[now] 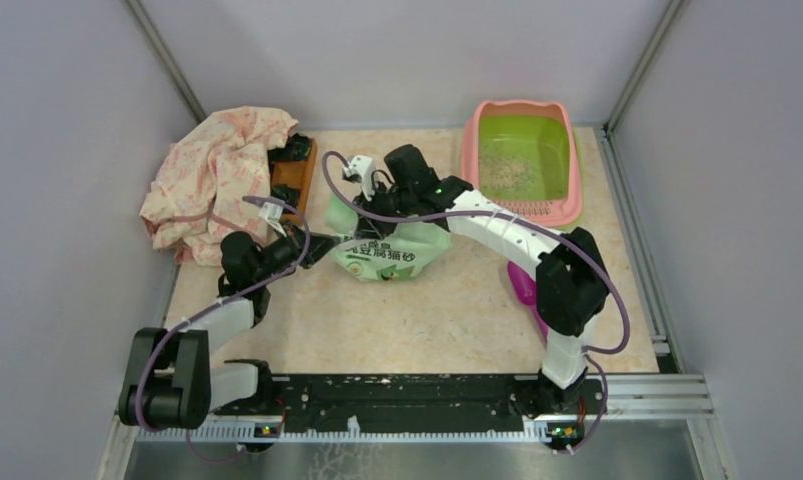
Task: Fill the litter box with clean litter
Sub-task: Clamp the cat litter bag at the center of the board.
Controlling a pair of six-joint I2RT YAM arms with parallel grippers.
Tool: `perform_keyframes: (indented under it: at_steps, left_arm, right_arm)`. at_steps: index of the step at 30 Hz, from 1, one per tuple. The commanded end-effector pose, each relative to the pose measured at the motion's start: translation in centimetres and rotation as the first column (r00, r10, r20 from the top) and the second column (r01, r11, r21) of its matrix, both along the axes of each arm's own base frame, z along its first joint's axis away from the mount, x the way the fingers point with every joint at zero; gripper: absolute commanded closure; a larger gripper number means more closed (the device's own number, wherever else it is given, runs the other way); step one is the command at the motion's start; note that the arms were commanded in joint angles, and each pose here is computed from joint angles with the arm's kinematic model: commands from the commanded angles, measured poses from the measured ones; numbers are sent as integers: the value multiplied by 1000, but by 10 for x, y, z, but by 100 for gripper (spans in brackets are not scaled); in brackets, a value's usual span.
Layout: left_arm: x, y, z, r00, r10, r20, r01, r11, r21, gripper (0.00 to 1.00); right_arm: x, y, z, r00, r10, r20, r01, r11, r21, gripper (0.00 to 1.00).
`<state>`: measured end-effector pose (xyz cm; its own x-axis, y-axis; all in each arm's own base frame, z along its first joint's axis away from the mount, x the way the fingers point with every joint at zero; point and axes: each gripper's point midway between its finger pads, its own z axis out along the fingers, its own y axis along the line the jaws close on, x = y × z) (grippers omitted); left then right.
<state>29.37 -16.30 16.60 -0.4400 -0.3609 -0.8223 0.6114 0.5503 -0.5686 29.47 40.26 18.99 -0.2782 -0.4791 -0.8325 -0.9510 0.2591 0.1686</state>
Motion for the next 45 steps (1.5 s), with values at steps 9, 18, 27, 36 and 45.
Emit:
perform_keyframes:
  at_steps: [9, 18, 27, 36, 45]
  left_arm:
    - [14, -3, 49, 988, -40, 150, 48, 997, -55, 100]
    - [14, -3, 49, 988, -52, 148, 61, 997, -56, 100]
    - [11, -5, 47, 987, -69, 147, 78, 995, -60, 100]
    - [10, -5, 46, 986, -73, 148, 82, 995, -57, 100]
    - [9, -6, 46, 986, -78, 146, 87, 995, -57, 100]
  right_arm:
    - [6, 8, 2, 998, -67, 16, 66, 996, 51, 100]
    - [4, 0, 2, 1000, -6, 19, 5, 1000, 20, 65]
    - [12, -11, 24, 997, 69, 29, -69, 997, -24, 50]
    - [17, -11, 36, 977, 209, -26, -211, 972, -104, 57]
    - [14, -18, 34, 978, 209, -23, -210, 970, -123, 50]
